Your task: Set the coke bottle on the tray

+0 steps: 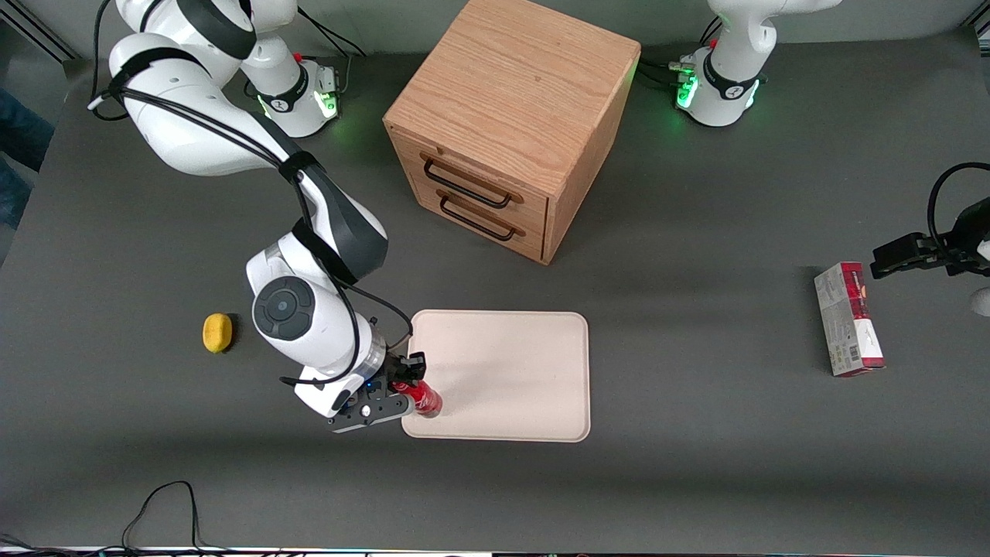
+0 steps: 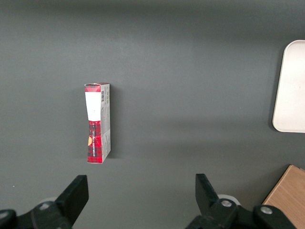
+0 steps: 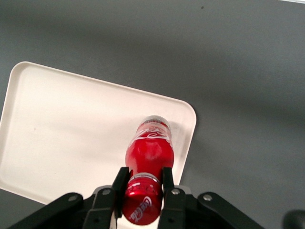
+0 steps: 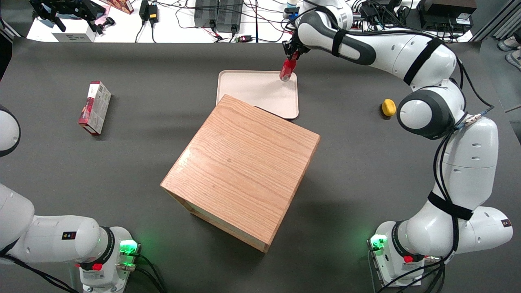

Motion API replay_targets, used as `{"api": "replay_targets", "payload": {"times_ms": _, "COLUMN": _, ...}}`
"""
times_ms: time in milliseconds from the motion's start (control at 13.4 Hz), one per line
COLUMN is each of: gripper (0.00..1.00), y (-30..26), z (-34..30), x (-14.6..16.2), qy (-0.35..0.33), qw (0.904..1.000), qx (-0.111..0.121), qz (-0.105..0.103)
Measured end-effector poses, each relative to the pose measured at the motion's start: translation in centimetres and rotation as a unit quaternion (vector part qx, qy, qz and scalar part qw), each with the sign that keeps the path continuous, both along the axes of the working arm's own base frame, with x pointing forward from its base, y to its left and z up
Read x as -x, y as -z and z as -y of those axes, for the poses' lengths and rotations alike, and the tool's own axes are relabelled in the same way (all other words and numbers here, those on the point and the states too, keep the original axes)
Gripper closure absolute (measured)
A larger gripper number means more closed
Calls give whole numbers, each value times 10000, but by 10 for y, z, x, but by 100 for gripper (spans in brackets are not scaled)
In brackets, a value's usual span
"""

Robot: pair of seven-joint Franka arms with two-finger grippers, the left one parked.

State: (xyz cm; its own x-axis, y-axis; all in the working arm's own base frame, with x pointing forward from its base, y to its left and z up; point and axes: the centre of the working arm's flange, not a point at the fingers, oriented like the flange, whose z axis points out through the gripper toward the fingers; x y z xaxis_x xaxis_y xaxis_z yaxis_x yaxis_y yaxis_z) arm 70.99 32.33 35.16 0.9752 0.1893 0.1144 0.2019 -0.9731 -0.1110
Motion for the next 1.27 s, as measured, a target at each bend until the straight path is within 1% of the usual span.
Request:
{"api": "replay_targets", "payload": {"times_ms": 299, "gripper": 67, "y": 10, "z": 1, "x": 0, "qy": -1, "qw": 10000, "qx": 16, "qz": -63}}
{"api": "replay_targets", "payload": {"times_ms": 598, "gripper": 67, "y": 29, "z": 4, "x": -4, "qy": 41, "qw": 10000, "qx": -21, "qz": -7}}
{"api": "replay_targets", "payload": {"times_ms": 673, "gripper": 63, "y": 31, "z": 5, "x": -4, "qy": 41, "qw": 10000, "qx": -19, "qz": -16}}
{"api": "replay_targets", "payload": {"times_ms": 748, "gripper": 52, "y": 31, "z": 4, "x": -5, "qy": 40, "qw": 10000, "qx": -21, "qz": 1}}
{"api": "replay_targets", "payload": {"times_ms": 822, "gripper": 44, "y": 30, "z": 4, "x": -5, "qy": 30, "qw": 10000, "qx": -11, "qz": 48}}
{"api": "replay_targets", "payload": {"times_ms": 897, "gripper": 33, "y": 29, "z": 4, "x": -6, "qy": 19, "qw": 9999, "qx": 1, "qz": 110}}
{"api": "replay_targets", "payload": {"times_ms": 1121, "gripper": 3, "y": 25, "z": 4, "x": -8, "qy": 17, "qw": 9998, "qx": -10, "qz": 188}}
{"api": "replay_targets", "payload": {"times_ms": 1196, "gripper": 0, "y": 20, "z": 5, "x": -8, "qy": 22, "qw": 9997, "qx": -26, "qz": 234}}
{"api": "replay_targets", "payload": {"times_ms": 1271, "gripper": 0, "y": 12, "z": 4, "x": -8, "qy": 25, "qw": 9996, "qx": -42, "qz": 289}}
